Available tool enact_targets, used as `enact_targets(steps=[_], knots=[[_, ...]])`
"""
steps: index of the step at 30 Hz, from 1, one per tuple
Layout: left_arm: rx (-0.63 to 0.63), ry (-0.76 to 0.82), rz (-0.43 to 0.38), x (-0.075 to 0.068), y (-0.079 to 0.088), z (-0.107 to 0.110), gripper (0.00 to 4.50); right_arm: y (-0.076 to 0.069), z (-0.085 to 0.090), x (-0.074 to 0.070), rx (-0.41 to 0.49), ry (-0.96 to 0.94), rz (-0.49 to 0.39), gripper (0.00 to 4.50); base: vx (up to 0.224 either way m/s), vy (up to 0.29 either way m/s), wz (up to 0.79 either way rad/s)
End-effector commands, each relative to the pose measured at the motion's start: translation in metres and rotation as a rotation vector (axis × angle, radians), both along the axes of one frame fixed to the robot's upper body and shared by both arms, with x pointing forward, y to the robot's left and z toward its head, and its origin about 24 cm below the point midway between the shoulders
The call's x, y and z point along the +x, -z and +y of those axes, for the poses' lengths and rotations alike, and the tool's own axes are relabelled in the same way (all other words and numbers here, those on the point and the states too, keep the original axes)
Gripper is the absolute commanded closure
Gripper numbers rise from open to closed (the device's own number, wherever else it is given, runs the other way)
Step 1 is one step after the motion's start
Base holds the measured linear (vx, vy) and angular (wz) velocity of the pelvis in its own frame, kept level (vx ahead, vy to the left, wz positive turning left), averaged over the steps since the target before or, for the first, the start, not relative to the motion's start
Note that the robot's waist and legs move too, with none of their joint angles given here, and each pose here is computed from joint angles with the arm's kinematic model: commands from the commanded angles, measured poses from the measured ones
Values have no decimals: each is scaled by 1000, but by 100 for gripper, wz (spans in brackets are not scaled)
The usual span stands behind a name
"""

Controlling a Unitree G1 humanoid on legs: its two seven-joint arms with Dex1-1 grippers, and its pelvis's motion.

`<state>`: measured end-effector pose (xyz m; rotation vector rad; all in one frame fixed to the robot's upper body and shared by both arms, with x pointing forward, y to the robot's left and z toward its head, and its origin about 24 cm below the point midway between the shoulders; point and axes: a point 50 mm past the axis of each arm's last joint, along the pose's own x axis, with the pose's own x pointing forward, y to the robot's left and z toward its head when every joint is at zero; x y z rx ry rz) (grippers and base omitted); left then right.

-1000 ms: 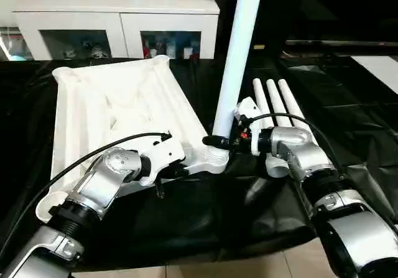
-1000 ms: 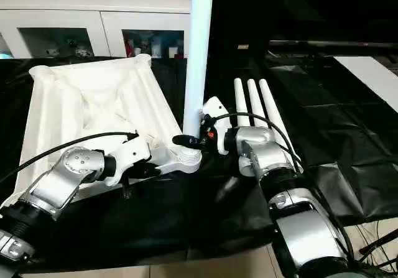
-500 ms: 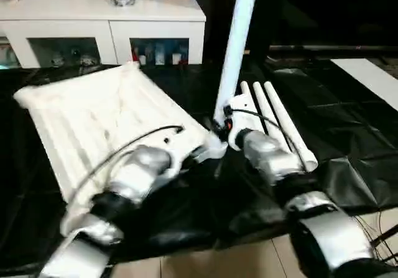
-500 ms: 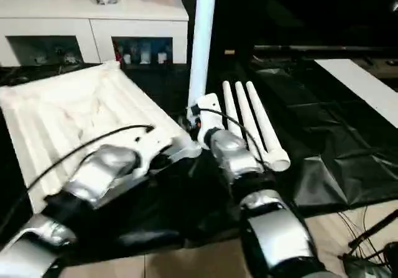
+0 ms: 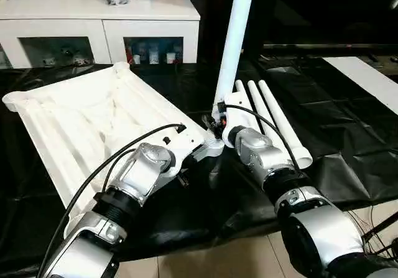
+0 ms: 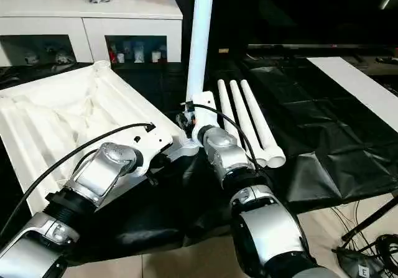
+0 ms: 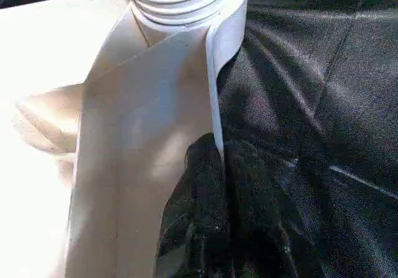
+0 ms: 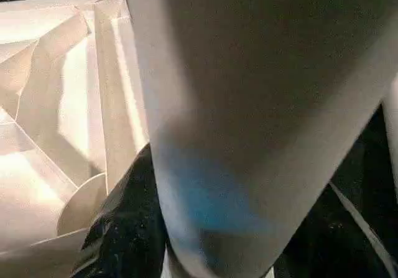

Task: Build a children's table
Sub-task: Rotate leg to tighten

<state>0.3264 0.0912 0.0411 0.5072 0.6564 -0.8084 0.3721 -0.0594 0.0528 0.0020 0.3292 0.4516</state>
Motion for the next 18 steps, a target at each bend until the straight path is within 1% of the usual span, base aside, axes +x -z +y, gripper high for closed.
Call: enact_targets(steps=[1, 3, 4, 6, 8, 9, 10, 11, 13, 16, 17, 18], knots=[[-15, 120, 62, -15, 10, -24, 450, 58, -1, -32, -66, -48, 277, 266, 0, 0, 0], [-15, 121, 59, -15, 10, -23, 450, 55, 2, -31, -37, -67, 267, 266, 0, 0, 0], [-14, 123, 58, -15, 10, -22, 450, 54, 2, -30, -29, -67, 260, 231, 0, 0, 0], [-14, 125, 54, -15, 10, -21, 450, 51, 0, -28, -31, -57, 243, 231, 0, 0, 0], [-14, 128, 50, -14, 9, -19, 450, 46, -1, -24, 2, -51, 235, 192, 0, 0, 0], [-14, 129, 50, -14, 9, -19, 450, 45, -1, -24, 7, -51, 234, 192, 0, 0, 0], [-14, 129, 48, -14, 8, -19, 450, 43, -1, -23, 17, -55, 228, 175, 0, 0, 0], [-15, 131, 45, -13, 7, -19, 450, 41, -2, -21, 24, -55, 218, 175, 0, 0, 0], [-16, 133, 39, -12, 7, -18, 450, 35, -4, -18, 38, -71, 194, 150, 0, 0, 0], [-14, 141, 30, -12, 6, -18, 450, 30, -5, -15, 56, -97, 168, 130, 0, 0, 0], [-14, 144, 27, -11, 5, -18, 450, 27, -6, -14, 62, -105, 157, 106, 0, 0, 0], [-15, 154, 20, -11, 5, -17, 450, 25, -7, -13, 64, -120, 143, 106, 0, 0, 0]])
